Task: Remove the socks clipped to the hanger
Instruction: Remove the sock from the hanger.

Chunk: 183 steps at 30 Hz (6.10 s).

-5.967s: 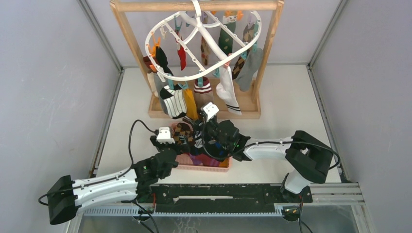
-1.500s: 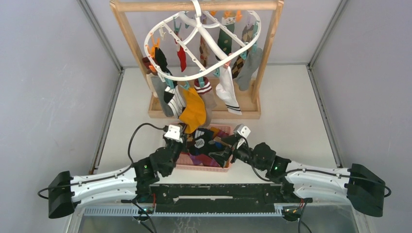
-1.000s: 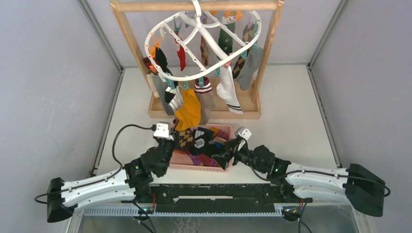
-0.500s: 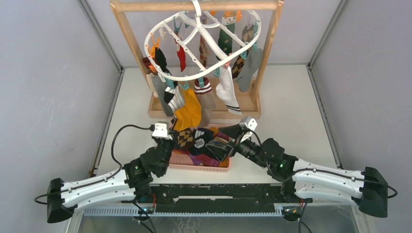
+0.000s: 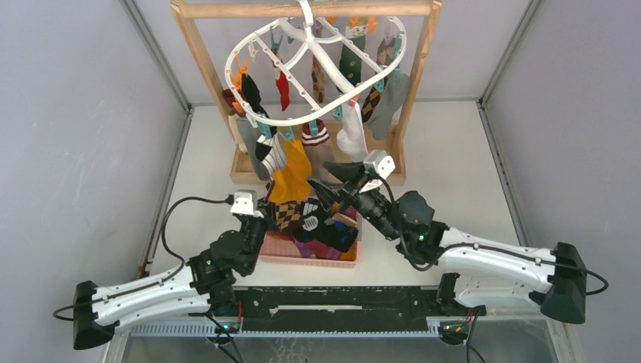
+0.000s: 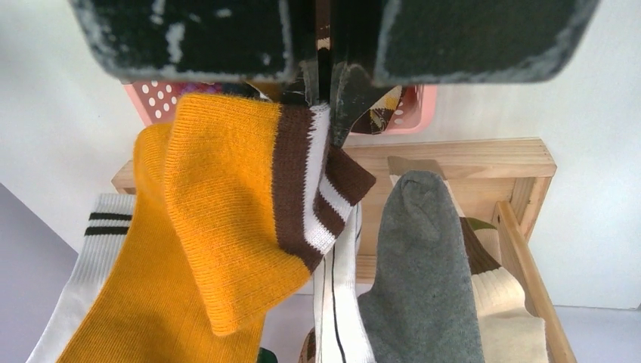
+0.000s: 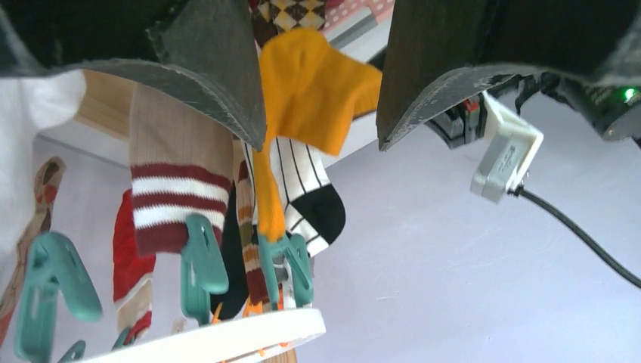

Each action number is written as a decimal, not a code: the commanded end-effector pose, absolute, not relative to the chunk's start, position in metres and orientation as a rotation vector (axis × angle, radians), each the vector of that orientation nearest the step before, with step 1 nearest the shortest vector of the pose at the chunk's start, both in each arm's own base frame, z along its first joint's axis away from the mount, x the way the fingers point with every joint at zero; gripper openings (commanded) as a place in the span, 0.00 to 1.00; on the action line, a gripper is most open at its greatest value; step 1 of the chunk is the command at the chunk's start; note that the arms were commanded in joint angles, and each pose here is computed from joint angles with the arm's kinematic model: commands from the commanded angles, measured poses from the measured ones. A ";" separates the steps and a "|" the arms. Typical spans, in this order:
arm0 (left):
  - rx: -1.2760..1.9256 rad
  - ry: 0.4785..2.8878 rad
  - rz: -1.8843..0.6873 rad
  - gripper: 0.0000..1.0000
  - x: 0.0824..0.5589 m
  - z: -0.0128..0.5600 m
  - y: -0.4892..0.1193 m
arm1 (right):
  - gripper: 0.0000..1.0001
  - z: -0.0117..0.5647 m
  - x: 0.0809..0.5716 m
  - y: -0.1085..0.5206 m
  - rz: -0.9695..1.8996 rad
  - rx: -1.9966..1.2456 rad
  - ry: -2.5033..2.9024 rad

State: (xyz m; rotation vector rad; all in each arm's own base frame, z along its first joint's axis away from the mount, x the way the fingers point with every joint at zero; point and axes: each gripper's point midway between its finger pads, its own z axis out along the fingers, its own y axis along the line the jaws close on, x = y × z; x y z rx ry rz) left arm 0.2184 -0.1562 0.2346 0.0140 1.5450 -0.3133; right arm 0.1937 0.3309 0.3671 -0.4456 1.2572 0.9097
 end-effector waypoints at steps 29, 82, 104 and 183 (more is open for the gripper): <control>0.082 1.576 -0.270 0.00 0.223 0.214 -0.168 | 0.58 0.426 0.242 0.391 0.448 -0.406 1.126; 0.082 1.566 -0.264 0.00 0.224 0.216 -0.169 | 0.59 0.432 0.288 0.408 0.467 -0.370 1.188; 0.087 1.573 -0.258 0.00 0.224 0.213 -0.169 | 0.22 0.436 0.294 0.399 0.432 -0.352 1.193; 0.077 1.610 -0.263 0.00 0.223 0.201 -0.171 | 0.07 0.457 0.283 0.377 0.384 -0.392 1.163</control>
